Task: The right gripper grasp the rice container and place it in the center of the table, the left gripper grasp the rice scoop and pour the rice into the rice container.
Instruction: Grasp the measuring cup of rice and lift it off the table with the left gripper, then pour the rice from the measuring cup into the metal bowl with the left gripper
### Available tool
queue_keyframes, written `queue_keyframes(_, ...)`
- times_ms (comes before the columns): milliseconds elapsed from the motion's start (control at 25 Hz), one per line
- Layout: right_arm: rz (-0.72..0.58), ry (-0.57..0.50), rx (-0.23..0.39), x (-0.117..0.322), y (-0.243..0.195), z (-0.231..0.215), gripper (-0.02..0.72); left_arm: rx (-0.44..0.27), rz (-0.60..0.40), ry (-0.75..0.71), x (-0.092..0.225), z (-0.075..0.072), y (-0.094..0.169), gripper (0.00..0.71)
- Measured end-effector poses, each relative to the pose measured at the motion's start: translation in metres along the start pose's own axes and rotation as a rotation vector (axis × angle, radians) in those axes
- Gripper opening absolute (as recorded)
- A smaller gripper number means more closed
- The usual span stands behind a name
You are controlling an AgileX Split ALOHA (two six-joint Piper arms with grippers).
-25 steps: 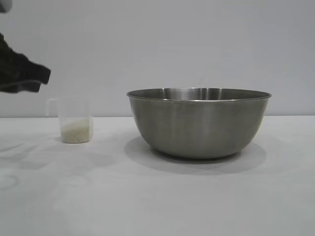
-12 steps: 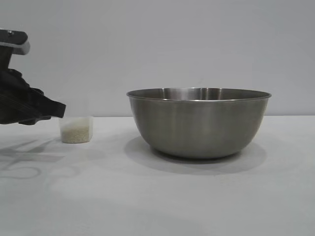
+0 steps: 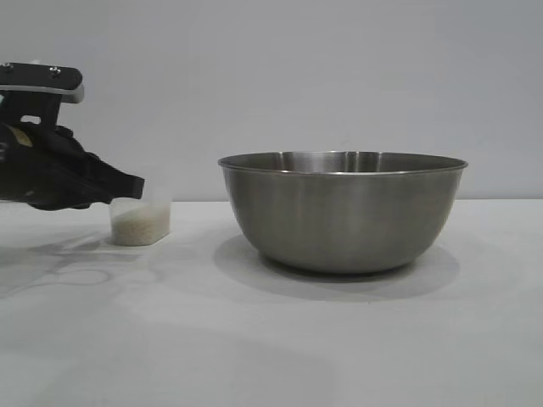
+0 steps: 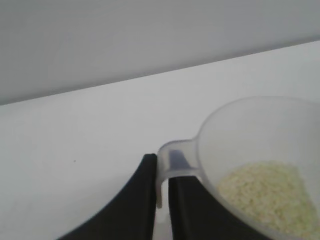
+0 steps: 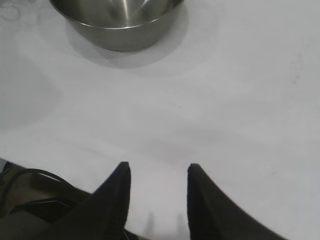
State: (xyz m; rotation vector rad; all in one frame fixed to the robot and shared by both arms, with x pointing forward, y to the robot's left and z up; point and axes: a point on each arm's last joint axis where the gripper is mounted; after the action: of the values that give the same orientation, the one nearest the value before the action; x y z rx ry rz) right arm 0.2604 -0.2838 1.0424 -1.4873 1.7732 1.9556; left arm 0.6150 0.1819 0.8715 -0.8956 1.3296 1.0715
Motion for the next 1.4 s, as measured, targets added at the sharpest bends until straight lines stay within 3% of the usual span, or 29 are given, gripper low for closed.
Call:
queue_keyframes(120, 0.0, 0.0, 0.0, 0.0, 0.0, 0.0, 0.222, 0.069, -0.071, -0.176, -0.019, -0.006, -0.006, 0.0)
queue_keyframes(440, 0.0, 0.0, 0.0, 0.0, 0.0, 0.0, 0.222, 0.165, -0.257, -0.689, -0.064, -0.019, -0.003, 0.0)
queue_keyframes(880, 0.0, 0.0, 0.0, 0.0, 0.0, 0.0, 0.222, 0.324, -0.489, -1.197, -0.091, -0.086, -0.004, 0.0)
queue_keyframes(1160, 0.0, 0.0, 0.0, 0.0, 0.0, 0.0, 0.222, 0.362, -0.64, -1.607, -0.09, -0.12, 0.004, 0.0)
queue_keyframes(1400, 0.0, 0.0, 0.0, 0.0, 0.0, 0.0, 0.222, 0.331, -0.745, -1.826, -0.09, -0.131, 0.008, 0.0)
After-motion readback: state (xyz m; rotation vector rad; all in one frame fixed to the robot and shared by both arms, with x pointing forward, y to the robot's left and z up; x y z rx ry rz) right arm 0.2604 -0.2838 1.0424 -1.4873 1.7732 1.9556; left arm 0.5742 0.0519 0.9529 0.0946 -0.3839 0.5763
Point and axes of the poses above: a point on each arm's last joint axis where the gripper is mounted, y pointing back along that axis away from the gripper, z along the wrist's bending axis when the last joint is at zero, x = y × z, and after that the axes turned 15 degrees about y, right-handed
